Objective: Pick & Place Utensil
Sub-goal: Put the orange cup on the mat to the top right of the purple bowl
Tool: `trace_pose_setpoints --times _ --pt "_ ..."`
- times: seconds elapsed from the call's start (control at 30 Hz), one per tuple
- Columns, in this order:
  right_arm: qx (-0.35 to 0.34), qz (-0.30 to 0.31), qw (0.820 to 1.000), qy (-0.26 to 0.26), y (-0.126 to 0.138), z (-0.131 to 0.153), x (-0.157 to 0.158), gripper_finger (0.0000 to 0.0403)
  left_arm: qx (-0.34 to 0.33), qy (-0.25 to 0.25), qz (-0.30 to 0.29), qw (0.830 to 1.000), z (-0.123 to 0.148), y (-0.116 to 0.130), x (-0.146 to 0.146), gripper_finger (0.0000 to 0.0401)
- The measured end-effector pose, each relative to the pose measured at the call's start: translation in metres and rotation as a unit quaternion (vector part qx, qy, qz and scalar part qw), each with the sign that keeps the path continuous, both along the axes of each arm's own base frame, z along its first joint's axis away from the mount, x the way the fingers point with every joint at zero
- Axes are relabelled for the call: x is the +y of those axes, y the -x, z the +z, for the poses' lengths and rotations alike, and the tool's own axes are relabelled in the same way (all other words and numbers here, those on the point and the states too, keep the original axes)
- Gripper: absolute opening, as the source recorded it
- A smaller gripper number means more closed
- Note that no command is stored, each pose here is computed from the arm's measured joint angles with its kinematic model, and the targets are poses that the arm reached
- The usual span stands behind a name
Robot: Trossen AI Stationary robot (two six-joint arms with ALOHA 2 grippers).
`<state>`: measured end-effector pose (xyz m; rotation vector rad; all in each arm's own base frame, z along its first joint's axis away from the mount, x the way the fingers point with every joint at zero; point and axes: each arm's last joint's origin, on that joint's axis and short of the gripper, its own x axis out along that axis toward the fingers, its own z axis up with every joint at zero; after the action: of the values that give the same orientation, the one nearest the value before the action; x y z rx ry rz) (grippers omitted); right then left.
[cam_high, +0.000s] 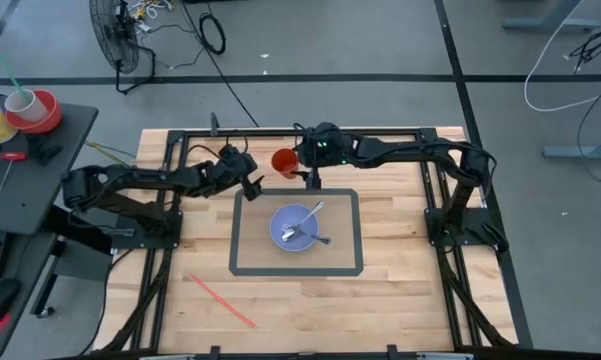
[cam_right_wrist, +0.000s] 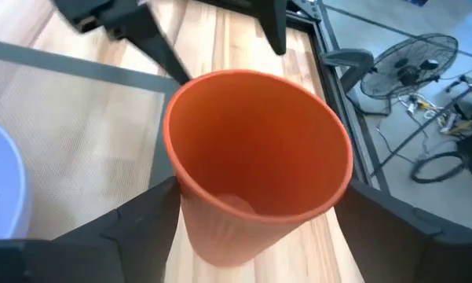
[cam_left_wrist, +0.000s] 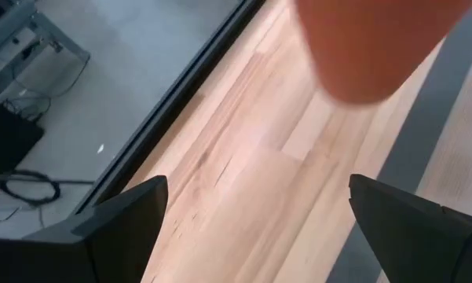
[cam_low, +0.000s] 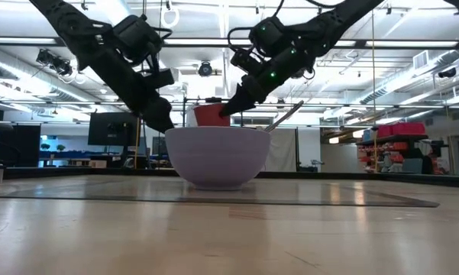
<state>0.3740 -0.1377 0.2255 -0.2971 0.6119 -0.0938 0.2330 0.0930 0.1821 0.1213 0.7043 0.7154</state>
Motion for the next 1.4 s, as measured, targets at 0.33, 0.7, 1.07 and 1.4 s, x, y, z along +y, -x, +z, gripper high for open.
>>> trace_pose_setpoints --times 0.33,0.7,1.07,1.4 --pt "0.001 0.016 1.000 -0.013 0.034 0.035 0.037 0.0318 0.001 0.023 -0.001 1.000 -0.001 0.003 -0.002 0.0399" --pt "-0.065 -0.066 0.992 -0.084 0.113 -0.010 0.057 0.0310 -0.074 0.049 -0.046 0.995 0.007 -0.008 -0.010 0.0399" --pt "-0.061 -0.116 0.978 -0.161 0.156 -0.080 0.091 0.0310 -0.097 0.062 -0.051 0.992 0.008 -0.011 -0.018 0.0399" --pt "-0.021 -0.108 0.983 -0.148 0.160 -0.090 0.108 0.0310 -0.124 0.062 -0.059 0.989 0.012 -0.014 -0.018 0.0399"
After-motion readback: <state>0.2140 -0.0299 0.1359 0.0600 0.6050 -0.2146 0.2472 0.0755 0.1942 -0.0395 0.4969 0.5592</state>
